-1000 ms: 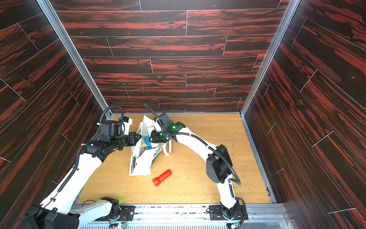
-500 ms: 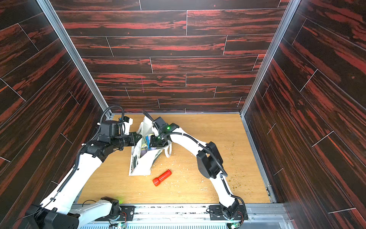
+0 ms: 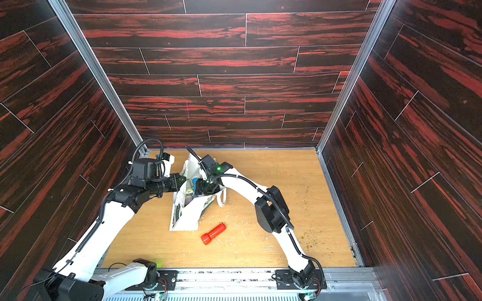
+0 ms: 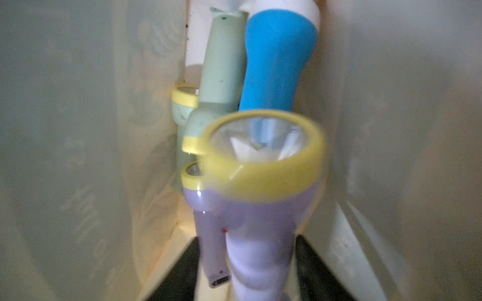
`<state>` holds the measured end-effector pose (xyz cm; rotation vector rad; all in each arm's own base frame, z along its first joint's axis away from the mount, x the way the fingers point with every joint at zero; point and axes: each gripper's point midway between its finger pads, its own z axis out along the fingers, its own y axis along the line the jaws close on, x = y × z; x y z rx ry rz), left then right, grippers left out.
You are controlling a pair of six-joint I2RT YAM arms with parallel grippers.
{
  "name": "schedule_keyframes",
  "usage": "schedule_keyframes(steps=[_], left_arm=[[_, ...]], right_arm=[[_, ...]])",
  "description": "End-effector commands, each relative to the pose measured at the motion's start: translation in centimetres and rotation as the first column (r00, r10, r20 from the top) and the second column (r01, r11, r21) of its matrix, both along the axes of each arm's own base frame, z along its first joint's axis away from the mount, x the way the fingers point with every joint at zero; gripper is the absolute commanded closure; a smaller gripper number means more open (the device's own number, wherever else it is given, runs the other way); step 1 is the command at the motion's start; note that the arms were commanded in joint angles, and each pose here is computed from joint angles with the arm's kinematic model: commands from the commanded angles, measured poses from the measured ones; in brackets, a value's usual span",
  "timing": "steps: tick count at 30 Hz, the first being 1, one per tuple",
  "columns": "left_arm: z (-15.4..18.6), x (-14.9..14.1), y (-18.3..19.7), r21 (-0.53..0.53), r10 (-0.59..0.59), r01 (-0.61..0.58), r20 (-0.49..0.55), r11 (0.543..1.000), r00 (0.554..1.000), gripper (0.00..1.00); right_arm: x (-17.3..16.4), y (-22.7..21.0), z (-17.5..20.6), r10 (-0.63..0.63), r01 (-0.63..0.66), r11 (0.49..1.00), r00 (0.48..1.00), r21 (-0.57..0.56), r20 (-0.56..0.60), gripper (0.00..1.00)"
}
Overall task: Put the flashlights into the tote bags
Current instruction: Place the flashlight in the canvas bag.
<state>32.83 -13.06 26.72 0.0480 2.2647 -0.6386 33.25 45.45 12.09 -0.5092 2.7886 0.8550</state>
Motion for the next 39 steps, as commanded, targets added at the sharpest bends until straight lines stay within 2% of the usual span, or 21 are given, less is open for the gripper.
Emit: schedule_keyframes(steps=[1,4,10,14,18,30,34,39], left_arm=[[1.3,-0.1,0.0,0.017,-0.009,0.008,0.035,1.000,0.999,1.00],[1.2,-0.1,0.1,0.025,-0.005,0.004,0.038,1.000,0.999,1.00],[0.5,-0.5,0.7,0.050,0.011,-0.011,0.005,0.999,1.000,1.00],[0.0,-0.4,1.6,0.085,0.054,-0.054,-0.001,0.995,0.999,1.00],[-0.1,-0.3,2.2,0.110,0.084,-0.083,-0.001,0.990,0.996,1.00],[-0.3,0.0,2.8,0.127,0.121,-0.120,-0.002,0.985,0.993,1.00],[-0.4,0.3,4.8,0.182,0.220,-0.219,0.014,0.959,0.975,1.00],[0.0,0.4,7.0,0.240,0.325,-0.324,0.040,0.915,0.945,1.00]], right_arm=[[0.0,-0.3,-0.2,-0.011,0.011,0.999,1.000,-0.031,-0.006,0.29],[0.4,-0.3,1.7,-0.019,0.020,1.000,0.999,-0.011,0.036,0.24],[1.0,-1.1,7.5,-0.054,0.045,0.997,0.986,0.062,0.156,0.23],[0.9,-2.4,12.1,-0.104,0.069,0.988,0.961,0.140,0.258,0.23],[0.3,-4.0,14.9,-0.149,0.089,0.977,0.934,0.193,0.325,0.23],[-2.4,-8.0,16.3,-0.257,0.175,0.955,0.891,0.238,0.374,0.26],[-4.5,-9.7,15.8,-0.317,0.254,0.946,0.846,0.199,0.429,0.26],[-7.3,-13.2,12.9,-0.456,0.426,0.889,0.785,0.168,0.419,0.26]])
